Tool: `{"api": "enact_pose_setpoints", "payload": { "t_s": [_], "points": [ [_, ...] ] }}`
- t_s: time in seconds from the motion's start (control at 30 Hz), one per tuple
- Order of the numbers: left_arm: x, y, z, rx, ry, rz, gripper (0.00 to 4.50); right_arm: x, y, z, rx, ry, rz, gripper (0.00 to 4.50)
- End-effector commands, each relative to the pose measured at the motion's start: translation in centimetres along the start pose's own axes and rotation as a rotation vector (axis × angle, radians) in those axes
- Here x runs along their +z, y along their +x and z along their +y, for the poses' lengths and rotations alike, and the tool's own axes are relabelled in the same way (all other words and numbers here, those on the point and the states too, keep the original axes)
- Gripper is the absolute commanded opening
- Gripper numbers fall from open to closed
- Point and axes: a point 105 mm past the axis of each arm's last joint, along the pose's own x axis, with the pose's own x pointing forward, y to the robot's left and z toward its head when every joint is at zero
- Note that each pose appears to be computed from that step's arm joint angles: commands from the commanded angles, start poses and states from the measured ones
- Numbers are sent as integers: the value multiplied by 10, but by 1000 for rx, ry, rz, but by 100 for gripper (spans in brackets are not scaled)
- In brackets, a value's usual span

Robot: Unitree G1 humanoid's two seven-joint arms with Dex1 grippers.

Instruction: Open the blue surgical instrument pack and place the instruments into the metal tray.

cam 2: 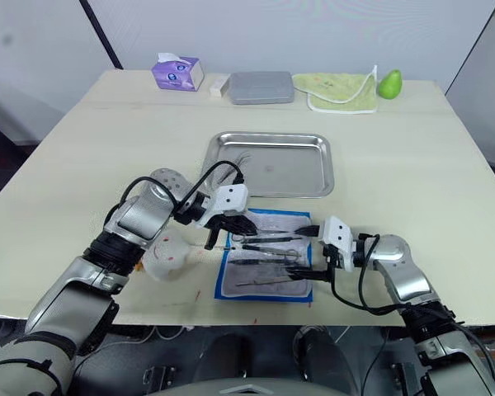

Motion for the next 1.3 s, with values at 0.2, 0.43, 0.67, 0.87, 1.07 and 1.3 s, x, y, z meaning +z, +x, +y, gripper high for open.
{"api": "enact_pose_setpoints", "payload": {
  "t_s": [0.2, 0.43, 0.67, 0.87, 1.07, 1.3],
  "points": [
    [28, -15, 5, -2, 63, 8, 5, -53, 6, 25, 66, 149, 195, 450],
    [29, -22, 6, -13, 71, 37, 5, -55, 9, 26, 71, 153, 202, 450],
    [25, -31, 5, -22, 71, 71, 5, -56, 10, 27, 74, 156, 205, 450],
    [19, -40, 2, -22, 64, 88, 5, -56, 10, 28, 77, 157, 205, 450],
    [3, -62, -2, -10, 30, 129, 5, -56, 11, 28, 78, 159, 201, 450],
    [-10, -97, -6, 46, 1, 138, 5, -57, 11, 28, 83, 162, 198, 450]
  ]
}}
